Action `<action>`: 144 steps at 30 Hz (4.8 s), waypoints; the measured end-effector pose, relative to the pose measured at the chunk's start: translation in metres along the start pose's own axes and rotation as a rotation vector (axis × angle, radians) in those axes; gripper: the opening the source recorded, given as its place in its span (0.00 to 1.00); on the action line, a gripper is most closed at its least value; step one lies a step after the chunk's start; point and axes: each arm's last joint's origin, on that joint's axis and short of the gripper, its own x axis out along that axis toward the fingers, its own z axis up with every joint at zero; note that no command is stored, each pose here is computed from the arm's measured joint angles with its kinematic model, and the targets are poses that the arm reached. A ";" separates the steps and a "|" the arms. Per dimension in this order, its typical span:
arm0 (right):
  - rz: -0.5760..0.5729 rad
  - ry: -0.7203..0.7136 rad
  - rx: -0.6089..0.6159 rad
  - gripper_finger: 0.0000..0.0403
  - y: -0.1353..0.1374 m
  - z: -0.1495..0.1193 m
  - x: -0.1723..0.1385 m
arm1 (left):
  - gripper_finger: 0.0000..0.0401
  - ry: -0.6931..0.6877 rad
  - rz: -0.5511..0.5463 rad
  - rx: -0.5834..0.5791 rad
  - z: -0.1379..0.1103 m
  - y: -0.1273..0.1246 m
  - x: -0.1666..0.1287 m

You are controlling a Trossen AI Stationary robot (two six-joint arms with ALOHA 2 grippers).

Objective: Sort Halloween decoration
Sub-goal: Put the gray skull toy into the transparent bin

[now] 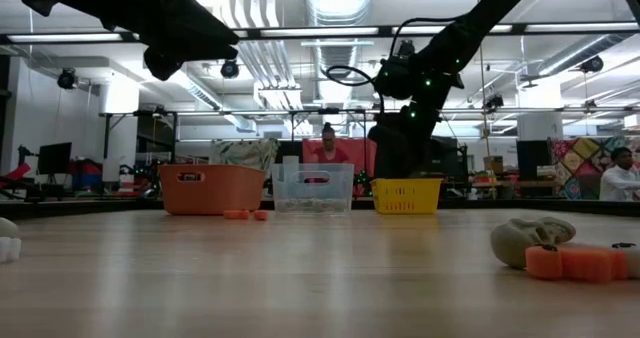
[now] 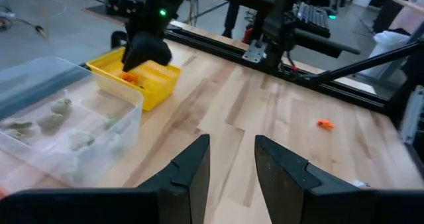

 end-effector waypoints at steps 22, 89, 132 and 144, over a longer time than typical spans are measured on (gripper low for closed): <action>0.175 -0.180 -0.144 0.26 0.078 -0.007 -0.074 | 0.24 0.167 -0.219 -0.152 -0.025 -0.040 -0.026; 0.398 -0.177 -0.336 0.21 0.181 -0.061 -0.089 | 0.32 0.980 -0.193 0.284 -0.140 -0.086 -0.004; 0.410 -0.196 -0.335 0.19 0.183 -0.061 -0.090 | 0.32 0.905 -0.300 0.410 -0.108 -0.103 -0.014; 0.414 -0.187 -0.291 0.20 0.183 -0.061 -0.090 | 0.49 0.835 -0.468 0.796 -0.108 -0.102 -0.012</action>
